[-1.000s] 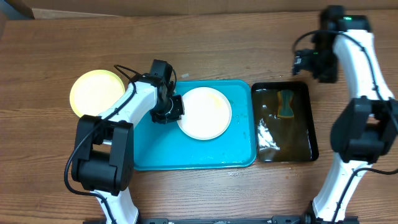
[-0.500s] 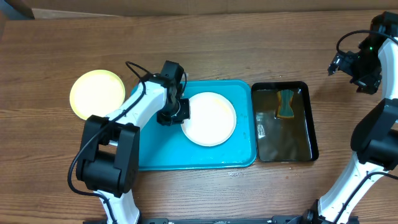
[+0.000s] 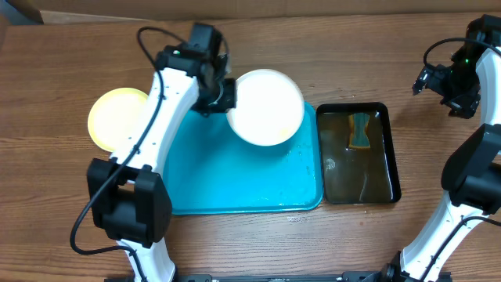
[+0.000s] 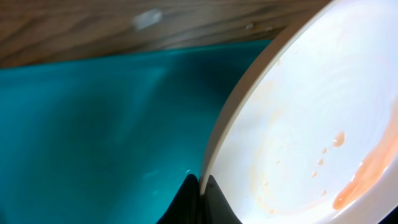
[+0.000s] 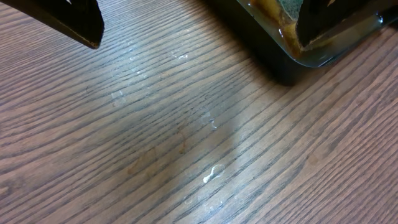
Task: Clean dirty plates on tray and stack at the side
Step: 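Lift the white plate with the left gripper and carry it left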
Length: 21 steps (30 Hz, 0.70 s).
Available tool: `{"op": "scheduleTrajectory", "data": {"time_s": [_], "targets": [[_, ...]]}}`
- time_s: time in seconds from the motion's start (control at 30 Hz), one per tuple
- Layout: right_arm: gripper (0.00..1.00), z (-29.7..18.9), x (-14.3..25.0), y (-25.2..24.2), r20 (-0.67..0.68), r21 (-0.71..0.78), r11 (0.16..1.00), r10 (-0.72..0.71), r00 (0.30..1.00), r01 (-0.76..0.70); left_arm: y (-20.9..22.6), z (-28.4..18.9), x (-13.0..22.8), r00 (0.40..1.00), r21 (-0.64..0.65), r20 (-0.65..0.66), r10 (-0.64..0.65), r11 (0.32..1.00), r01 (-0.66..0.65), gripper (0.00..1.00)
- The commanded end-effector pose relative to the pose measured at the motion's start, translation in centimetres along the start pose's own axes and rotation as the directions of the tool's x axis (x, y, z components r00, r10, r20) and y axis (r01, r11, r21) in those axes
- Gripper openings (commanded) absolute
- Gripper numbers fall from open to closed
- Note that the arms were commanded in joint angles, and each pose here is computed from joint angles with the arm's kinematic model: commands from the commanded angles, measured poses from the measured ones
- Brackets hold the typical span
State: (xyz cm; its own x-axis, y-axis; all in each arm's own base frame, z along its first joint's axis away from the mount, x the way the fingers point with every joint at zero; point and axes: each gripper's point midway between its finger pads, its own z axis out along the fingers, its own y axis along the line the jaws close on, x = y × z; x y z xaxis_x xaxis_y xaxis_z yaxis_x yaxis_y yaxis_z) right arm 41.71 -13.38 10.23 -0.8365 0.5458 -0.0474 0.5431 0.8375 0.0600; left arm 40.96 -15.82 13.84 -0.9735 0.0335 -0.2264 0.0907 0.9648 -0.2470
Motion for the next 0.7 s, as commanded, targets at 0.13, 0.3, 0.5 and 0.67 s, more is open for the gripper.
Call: {"op": "scheduleTrajectory", "data": {"time_s": [0.13, 0.3, 0.5, 0.67], "targets": [[1.00, -1.0, -0.5, 0.0, 0.033, -0.009, 1.000, 0.007, 0.999, -0.007, -7.7, 0.1, -0.7, 0.977, -0.033, 0.133, 0.167, 0.986, -0.164, 0.04], [1.00, -1.0, -0.5, 0.0, 0.033, -0.009, 1.000, 0.007, 0.999, -0.007, -11.5, 0.0, 0.0, 0.916, -0.242, 0.227, 0.330, 0.930, -0.275, 0.04], [1.00, -1.0, -0.5, 0.0, 0.033, -0.009, 1.000, 0.007, 0.999, -0.007, -15.4, -3.2, 1.5, 0.765, -0.585, 0.332, 0.551, 0.757, -0.291, 0.04], [1.00, -1.0, -0.5, 0.0, 0.033, -0.009, 1.000, 0.007, 0.999, -0.007, -19.9, -6.4, 3.2, 0.597, -0.737, 0.361, 0.717, 0.612, -0.289, 0.04]]}}
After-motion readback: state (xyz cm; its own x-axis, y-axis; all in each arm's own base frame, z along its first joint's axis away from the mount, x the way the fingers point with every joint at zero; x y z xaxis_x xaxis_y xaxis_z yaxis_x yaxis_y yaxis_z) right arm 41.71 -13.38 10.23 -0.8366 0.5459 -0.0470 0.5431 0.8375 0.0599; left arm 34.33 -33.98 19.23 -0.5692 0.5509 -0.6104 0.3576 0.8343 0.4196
